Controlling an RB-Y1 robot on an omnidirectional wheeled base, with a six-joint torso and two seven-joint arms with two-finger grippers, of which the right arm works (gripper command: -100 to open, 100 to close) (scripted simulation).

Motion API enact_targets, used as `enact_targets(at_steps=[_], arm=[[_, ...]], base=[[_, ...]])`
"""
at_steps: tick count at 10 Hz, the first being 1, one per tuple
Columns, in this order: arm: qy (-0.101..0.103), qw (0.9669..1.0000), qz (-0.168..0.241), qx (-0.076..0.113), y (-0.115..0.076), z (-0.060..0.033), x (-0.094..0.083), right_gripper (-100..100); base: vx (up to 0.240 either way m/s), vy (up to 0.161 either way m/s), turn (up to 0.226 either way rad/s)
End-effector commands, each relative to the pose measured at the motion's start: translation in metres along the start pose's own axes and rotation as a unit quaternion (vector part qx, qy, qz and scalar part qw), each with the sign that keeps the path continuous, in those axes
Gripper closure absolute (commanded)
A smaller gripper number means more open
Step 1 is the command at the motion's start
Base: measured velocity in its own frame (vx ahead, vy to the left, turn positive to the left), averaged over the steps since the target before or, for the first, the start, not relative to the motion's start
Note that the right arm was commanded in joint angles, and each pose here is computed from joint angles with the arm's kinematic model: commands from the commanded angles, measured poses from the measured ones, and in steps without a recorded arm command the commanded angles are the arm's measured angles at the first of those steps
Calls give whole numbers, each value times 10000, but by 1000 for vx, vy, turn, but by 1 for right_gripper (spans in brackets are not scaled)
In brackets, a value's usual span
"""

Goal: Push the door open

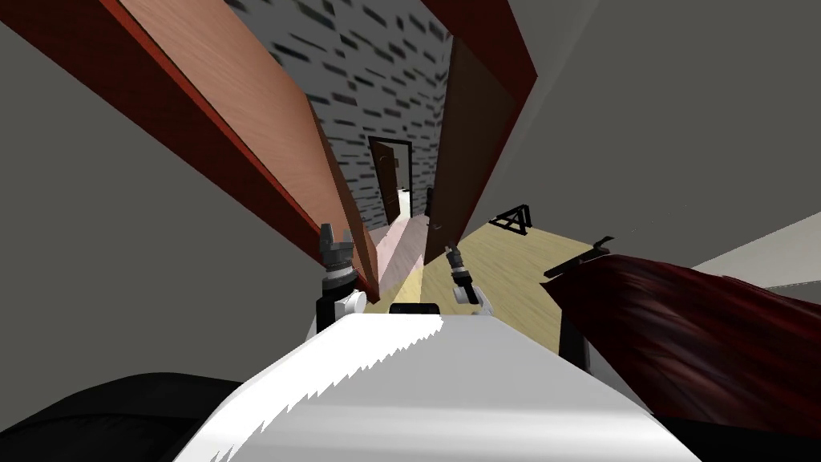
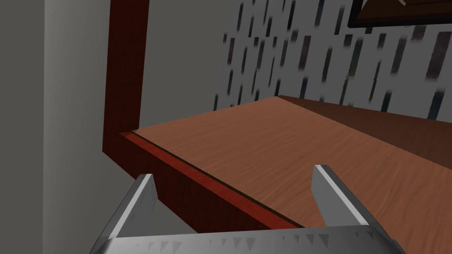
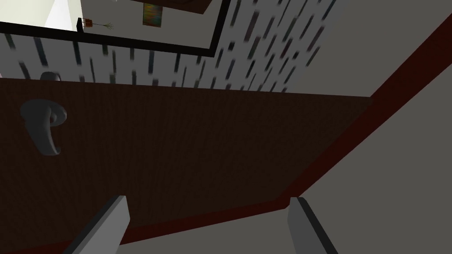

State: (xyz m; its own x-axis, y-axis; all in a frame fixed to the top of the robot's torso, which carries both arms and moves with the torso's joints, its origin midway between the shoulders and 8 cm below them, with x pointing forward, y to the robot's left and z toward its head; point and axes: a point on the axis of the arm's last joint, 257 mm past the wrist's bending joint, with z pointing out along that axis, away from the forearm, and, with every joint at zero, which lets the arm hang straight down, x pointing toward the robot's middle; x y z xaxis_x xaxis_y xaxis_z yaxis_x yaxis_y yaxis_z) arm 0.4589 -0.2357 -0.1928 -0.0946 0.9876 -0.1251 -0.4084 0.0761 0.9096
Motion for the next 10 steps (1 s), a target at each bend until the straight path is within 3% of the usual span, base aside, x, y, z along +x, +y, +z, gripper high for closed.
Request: enact_targets(at_steps=[1, 10], arm=[[72, 9999, 45, 89, -113, -19, 59, -100], [460, 9969, 273, 574, -664, -114, 313, -100]], base=[[74, -99, 53], [83, -99, 49]])
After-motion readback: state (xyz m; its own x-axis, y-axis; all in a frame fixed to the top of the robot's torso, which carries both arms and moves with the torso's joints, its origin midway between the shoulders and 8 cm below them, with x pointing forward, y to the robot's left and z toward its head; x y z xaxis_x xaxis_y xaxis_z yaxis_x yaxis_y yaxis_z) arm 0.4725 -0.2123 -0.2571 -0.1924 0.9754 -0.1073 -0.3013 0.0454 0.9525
